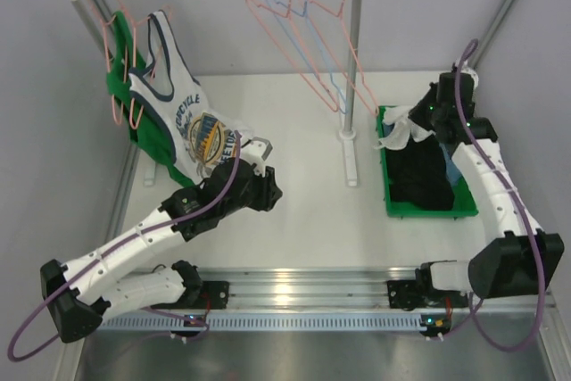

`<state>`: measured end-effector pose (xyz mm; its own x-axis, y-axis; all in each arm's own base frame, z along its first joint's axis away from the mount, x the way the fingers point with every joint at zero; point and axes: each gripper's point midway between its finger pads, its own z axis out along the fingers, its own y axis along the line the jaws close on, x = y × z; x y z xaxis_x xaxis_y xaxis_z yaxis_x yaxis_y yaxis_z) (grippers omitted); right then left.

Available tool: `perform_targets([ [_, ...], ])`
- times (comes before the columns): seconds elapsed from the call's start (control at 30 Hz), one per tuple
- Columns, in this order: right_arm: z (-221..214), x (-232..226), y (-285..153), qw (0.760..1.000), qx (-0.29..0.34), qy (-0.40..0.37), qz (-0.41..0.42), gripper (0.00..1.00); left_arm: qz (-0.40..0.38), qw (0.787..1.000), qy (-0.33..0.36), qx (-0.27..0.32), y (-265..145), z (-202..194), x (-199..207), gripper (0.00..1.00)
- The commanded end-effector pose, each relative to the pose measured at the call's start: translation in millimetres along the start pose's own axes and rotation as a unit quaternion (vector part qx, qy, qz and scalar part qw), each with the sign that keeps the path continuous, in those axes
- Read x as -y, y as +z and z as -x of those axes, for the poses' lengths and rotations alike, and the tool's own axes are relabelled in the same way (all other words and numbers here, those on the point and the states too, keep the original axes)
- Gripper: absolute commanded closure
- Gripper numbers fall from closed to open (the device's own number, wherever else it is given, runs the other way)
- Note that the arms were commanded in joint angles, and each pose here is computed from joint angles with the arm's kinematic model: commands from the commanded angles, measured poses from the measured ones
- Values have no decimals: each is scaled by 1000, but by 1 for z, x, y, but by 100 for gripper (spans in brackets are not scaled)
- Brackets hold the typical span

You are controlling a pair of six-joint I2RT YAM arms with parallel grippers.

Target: Place the tank top on the hanger

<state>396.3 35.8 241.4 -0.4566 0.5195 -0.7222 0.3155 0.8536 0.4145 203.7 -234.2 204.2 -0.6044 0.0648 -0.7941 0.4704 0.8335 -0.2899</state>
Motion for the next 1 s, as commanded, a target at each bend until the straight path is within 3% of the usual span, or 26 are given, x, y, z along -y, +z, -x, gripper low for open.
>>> perform_targets([
  [0.0,38,-22,-52,998,48,-15,47,100,-12,999,2,37,-10,26,9,60],
  [0.33,63,-49,-157,988,98,-22,119,100,-16,998,3,54,-16,33,10,60],
  [0.53,45,-61,-190,983,89,-18,157,100,-47,997,-8,62,-17,34,20,59],
  [0.7,5,-87,-202,980,51,-30,192,100,-113,990,-17,78,-24,38,42,56],
  [0.97,-81,-139,-211,968,-28,-73,239,100,-120,985,-22,119,-42,46,39,53],
])
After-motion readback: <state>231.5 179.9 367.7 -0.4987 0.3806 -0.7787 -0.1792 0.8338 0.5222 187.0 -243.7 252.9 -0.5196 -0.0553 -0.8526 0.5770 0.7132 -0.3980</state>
